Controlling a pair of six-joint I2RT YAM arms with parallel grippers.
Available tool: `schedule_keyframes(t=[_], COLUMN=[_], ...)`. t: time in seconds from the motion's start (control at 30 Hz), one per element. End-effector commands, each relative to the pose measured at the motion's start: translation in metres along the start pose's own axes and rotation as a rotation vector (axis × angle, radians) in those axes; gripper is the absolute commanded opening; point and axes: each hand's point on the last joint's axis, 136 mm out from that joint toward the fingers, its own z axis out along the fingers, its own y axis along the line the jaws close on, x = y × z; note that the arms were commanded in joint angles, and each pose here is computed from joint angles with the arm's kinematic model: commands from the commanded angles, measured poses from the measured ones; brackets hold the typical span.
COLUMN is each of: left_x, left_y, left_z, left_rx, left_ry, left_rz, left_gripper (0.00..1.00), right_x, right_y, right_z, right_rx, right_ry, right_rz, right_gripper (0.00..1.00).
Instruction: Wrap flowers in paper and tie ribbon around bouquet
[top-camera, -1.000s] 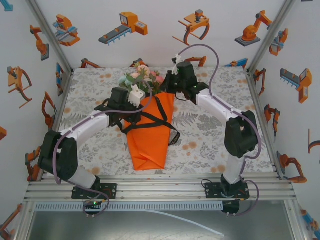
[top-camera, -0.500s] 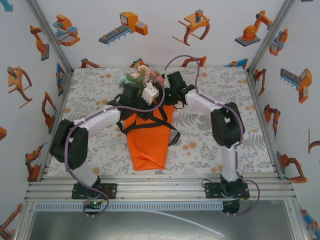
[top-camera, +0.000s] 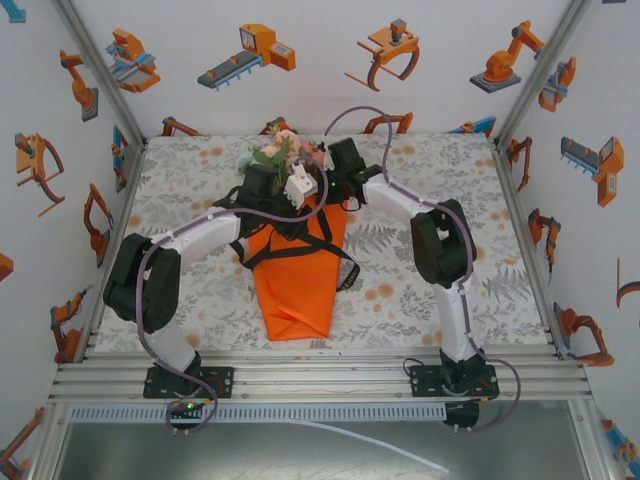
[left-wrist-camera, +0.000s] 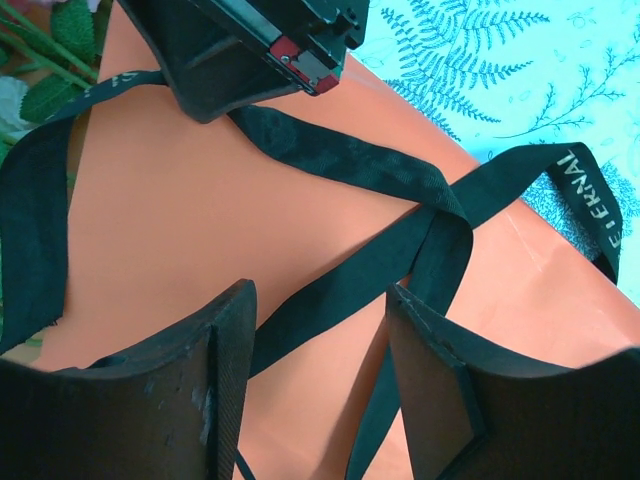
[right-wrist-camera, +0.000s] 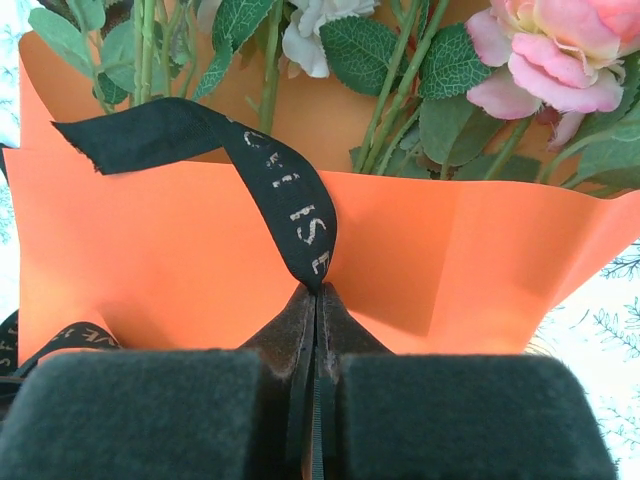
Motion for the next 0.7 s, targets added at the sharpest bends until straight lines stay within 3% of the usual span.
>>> schedule_keyframes(t=[0.0, 0.23, 0.5, 0.6, 0.67], left_x=[-0.006, 0.021, 0.046, 0.055, 0.06], left_y=[-0.003, 0.008, -0.002, -0.006, -0.007], left_z=[0.004, 0.022, 0.023, 0.025, 0.026], left_rx=[0.081, 0.09, 0.209, 0.248, 0.255], left_ry=[0.002, 0.129, 0.253, 0.304, 0.321], left_rz=[0.062, 0.118, 0.056, 0.03, 0.025], left_gripper=[0.54, 0.54, 0.51, 0.41, 0.26], right_x=[-0.044, -0.061, -0.055, -0.055, -0.055], right_y=[0.027, 0.043, 0.043, 0.041, 0.037], right_z=[-0.046, -0.102, -0.102, -0.099, -0.1], right_rx=[-0.043, -0.095, -0.099, -0.091, -0.073], right_ry=[-0.128, -0.255, -0.244, -0.242, -0.245], right_rz=[0.034, 0.159, 0.169, 0.182, 0.193], right_gripper=[0.0, 0.0, 0.0, 0.0, 0.0])
